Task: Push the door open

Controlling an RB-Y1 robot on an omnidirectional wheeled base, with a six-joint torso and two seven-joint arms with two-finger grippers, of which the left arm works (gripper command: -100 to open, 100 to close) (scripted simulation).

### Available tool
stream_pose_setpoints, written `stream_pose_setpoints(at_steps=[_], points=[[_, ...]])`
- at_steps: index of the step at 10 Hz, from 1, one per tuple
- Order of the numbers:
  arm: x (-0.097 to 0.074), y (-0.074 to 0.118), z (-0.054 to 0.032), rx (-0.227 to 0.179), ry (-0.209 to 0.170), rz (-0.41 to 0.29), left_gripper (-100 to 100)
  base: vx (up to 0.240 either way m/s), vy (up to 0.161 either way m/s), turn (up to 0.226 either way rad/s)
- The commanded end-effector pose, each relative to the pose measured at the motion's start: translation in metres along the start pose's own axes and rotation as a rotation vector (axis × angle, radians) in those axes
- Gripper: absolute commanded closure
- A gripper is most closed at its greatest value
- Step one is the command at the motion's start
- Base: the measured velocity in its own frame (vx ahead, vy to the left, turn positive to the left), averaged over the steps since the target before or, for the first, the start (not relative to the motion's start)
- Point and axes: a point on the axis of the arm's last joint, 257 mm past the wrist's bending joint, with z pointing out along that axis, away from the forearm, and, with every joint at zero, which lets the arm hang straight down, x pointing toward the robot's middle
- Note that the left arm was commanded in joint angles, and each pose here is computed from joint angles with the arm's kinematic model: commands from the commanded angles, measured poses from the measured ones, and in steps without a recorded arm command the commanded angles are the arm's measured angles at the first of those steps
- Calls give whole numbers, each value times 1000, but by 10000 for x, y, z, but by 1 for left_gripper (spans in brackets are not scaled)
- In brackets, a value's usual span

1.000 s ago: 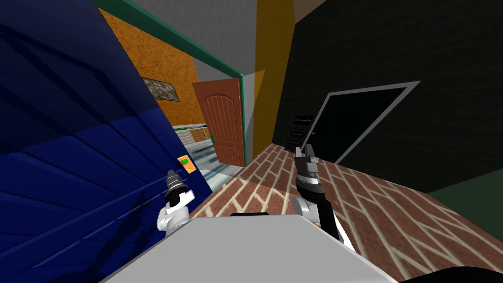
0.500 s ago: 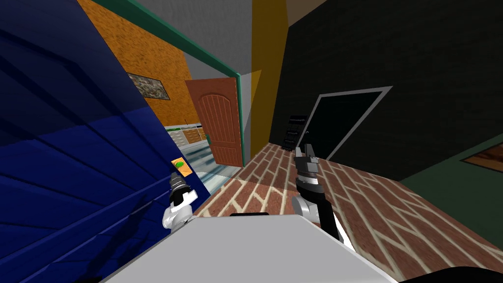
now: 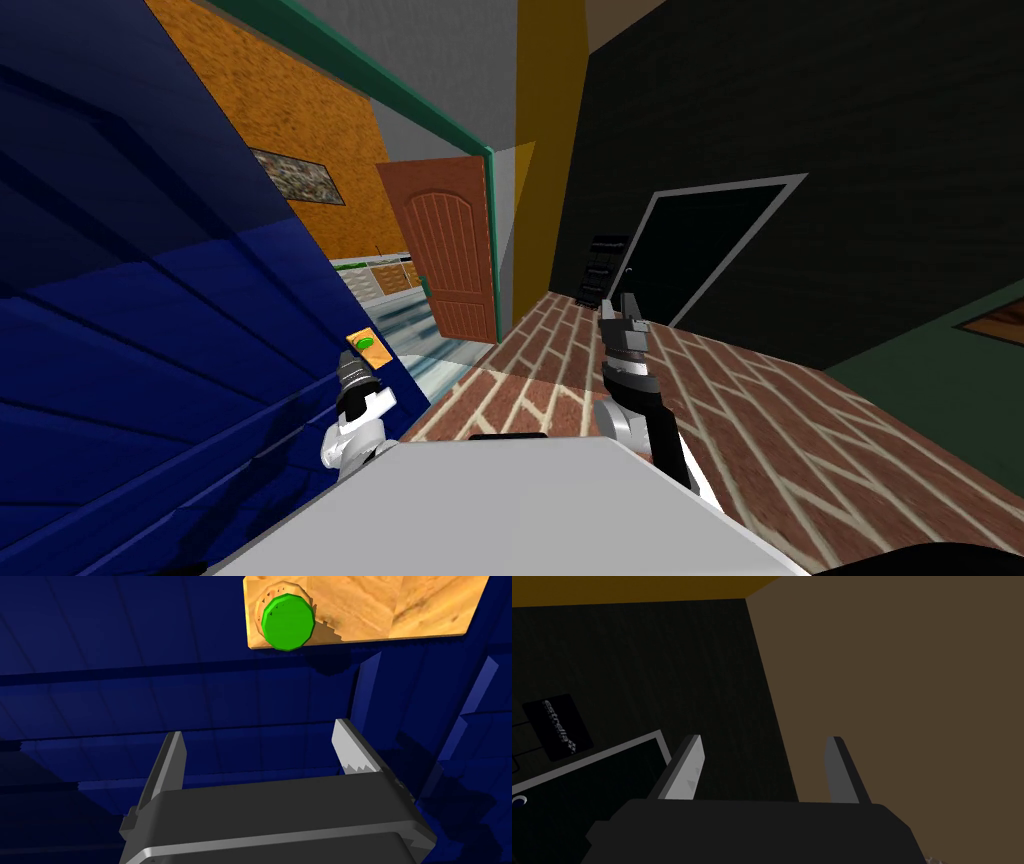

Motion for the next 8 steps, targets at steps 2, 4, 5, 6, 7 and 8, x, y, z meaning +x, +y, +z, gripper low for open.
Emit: stream_pose_setpoints(at_steps=[2,4,5,6,7,8], points=[[-50,-7,14,7,-4,4,-100,150,168,-12],[-57,46,-21,1,-5,0,-100,155,153,-9],[-53,67,-35,-2,-5,-1,-100,147,131,-12],[-37,113,-69,-9,-4,-6,-100,121,120,-5],[-16,161,-106,-17,-2,-11,-100,144,162,-5],[15,221,-154,-27,0,-17,-100,153,133,-16]])
